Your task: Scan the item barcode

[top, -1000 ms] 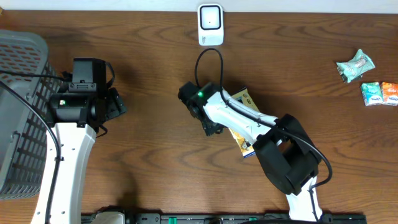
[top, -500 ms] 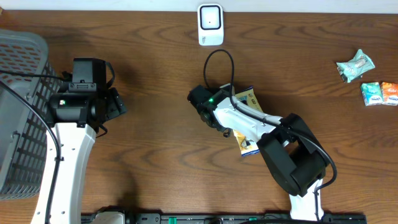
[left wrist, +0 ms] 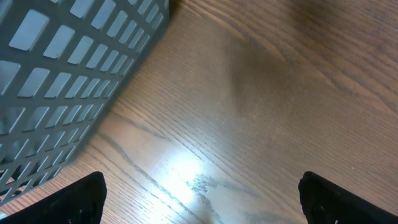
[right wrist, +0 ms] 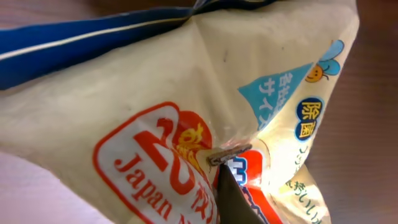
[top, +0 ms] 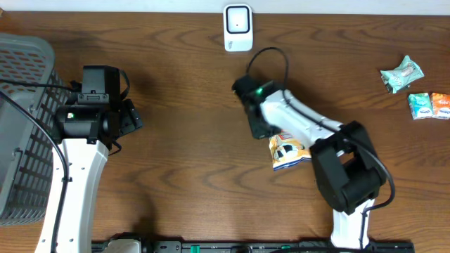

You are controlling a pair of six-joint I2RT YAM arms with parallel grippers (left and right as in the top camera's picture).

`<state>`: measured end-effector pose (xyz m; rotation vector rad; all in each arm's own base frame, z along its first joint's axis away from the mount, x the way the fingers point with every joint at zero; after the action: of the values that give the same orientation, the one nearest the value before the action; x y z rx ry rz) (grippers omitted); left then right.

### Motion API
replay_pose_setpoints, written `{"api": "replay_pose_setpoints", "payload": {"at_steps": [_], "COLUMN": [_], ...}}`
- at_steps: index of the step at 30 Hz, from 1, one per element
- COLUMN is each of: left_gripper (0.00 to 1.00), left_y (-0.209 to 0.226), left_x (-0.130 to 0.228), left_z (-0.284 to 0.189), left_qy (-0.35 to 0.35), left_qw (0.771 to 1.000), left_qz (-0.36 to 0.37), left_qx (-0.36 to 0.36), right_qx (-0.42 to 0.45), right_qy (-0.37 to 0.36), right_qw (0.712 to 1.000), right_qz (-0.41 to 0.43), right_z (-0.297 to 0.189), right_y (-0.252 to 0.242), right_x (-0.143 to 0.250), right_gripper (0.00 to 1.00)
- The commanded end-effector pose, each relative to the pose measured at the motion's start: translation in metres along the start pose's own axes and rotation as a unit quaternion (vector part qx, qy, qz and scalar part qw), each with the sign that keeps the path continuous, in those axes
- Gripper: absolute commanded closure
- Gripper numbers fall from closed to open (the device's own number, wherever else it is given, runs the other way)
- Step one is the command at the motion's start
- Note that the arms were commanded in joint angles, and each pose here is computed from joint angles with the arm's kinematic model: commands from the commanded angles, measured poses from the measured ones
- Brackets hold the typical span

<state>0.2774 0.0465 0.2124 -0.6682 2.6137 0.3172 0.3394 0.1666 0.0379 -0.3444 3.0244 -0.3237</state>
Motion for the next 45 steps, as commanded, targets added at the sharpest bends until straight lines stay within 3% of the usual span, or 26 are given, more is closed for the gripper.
{"api": "replay_pose_setpoints", "payload": {"at_steps": [1, 4, 7, 14, 16, 18, 24, 27, 30, 34, 36, 40, 45], "left_gripper": [0.02, 0.02, 0.02, 0.02, 0.02, 0.02, 0.02, 0.02, 0.02, 0.02, 0.02, 0.02, 0.02], "left_y": [0.004, 0.004, 0.004, 0.004, 0.004, 0.004, 0.004, 0.004, 0.004, 0.004, 0.004, 0.004, 0.004], "left_x": [-0.002, -0.002, -0.002, -0.002, -0.002, -0.002, -0.002, -0.002, -0.002, -0.002, -0.002, -0.002, -0.002], "left_z": [0.000, 0.000, 0.000, 0.000, 0.000, 0.000, 0.000, 0.000, 0.000, 0.000, 0.000, 0.000, 0.000], "left_qy": [-0.004, -0.004, -0.004, -0.004, -0.004, -0.004, -0.004, -0.004, -0.004, -0.004, -0.004, -0.004, -0.004], "left_qw": [1.000, 1.000, 1.000, 1.000, 1.000, 1.000, 1.000, 1.000, 1.000, 1.000, 1.000, 1.000, 1.000], "left_qz": [0.002, 0.002, 0.002, 0.002, 0.002, 0.002, 0.002, 0.002, 0.002, 0.002, 0.002, 0.002, 0.002], "left_qx": [-0.010, -0.010, -0.010, -0.010, -0.010, -0.010, -0.010, -0.010, -0.010, -0.010, -0.010, -0.010, -0.010], "right_qx": [-0.245, -0.367, -0.513, -0.674, -0.681, -0.665, -0.517, -0.484, -0.455, -0.355, -0.310, -0.236, -0.126], "right_qy": [0.012, -0.017, -0.046, -0.033, -0.027, -0.024, 0.007, 0.006, -0.003, -0.020, -0.033, -0.076, -0.119], "right_qw": [0.968, 0.928, 0.853, 0.736, 0.730, 0.745, 0.856, 0.875, 0.890, 0.933, 0.948, 0.962, 0.977], "right_qz": [-0.049, -0.069, -0.081, -0.061, -0.053, -0.045, -0.022, -0.011, -0.020, -0.049, -0.063, -0.119, -0.125], "right_z": [-0.045, -0.085, -0.129, -0.154, -0.143, -0.123, -0.063, -0.062, -0.070, -0.081, -0.085, -0.092, -0.095], "right_y": [0.051, 0.062, 0.067, 0.062, 0.061, 0.060, 0.048, 0.044, 0.042, 0.041, 0.047, 0.082, 0.105], "right_x": [-0.009, -0.021, -0.032, -0.028, -0.024, -0.020, -0.007, -0.011, -0.015, -0.024, -0.027, -0.025, -0.018], "right_gripper": [0.99, 0.99, 0.99, 0.99, 0.99, 0.99, 0.96, 0.89, 0.75, 0.50, 0.43, 0.01, 0.01]}}
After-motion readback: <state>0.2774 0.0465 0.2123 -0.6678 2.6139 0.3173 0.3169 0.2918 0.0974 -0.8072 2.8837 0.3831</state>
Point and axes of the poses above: each gripper's point midway between its finger pads, its own z axis out along the fingers, its own y axis along the line the jaws close on, x = y × z, the point moved 2 cm from there along -z, back along the fingers, and after that the axes turned 1 degree about -z, right-handed, at the moved point
